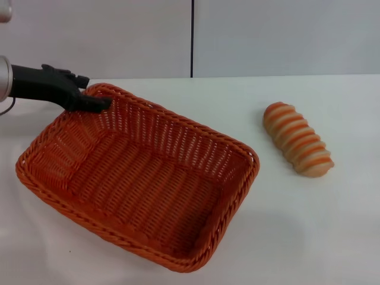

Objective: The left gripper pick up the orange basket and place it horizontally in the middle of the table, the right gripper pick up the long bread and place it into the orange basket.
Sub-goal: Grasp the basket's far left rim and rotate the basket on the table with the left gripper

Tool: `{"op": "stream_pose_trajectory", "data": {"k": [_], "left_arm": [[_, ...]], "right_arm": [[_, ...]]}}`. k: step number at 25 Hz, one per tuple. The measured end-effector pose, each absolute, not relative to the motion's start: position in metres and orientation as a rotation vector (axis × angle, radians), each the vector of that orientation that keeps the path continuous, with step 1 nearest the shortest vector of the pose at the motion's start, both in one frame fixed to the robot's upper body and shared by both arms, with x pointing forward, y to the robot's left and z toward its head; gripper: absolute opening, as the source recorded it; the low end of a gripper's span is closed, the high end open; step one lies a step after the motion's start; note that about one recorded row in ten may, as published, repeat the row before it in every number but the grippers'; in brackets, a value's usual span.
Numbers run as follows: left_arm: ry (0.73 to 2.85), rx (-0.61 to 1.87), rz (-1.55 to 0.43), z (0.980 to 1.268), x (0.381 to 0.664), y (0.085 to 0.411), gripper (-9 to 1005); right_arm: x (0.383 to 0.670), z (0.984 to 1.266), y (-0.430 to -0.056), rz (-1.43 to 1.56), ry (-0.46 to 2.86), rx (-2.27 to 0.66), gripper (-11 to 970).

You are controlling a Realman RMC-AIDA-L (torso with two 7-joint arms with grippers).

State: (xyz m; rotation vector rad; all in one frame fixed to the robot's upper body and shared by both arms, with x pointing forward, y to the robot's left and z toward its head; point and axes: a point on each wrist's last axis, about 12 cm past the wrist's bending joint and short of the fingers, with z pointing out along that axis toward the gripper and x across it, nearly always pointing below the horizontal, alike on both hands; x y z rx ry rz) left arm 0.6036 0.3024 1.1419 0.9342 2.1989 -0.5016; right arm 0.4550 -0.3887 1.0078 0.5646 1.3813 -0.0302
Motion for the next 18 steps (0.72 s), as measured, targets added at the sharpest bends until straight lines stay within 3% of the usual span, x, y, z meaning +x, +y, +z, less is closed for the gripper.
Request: {"op": "stream_pose_trajectory", "data": {"k": [18], "left_arm": [[2.246,0.962,-0.422,1.129,0.609,0.289,770]], "right_arm": [[0.453,1.004,-0.387,-0.022,1.401,0.578,630]]}}
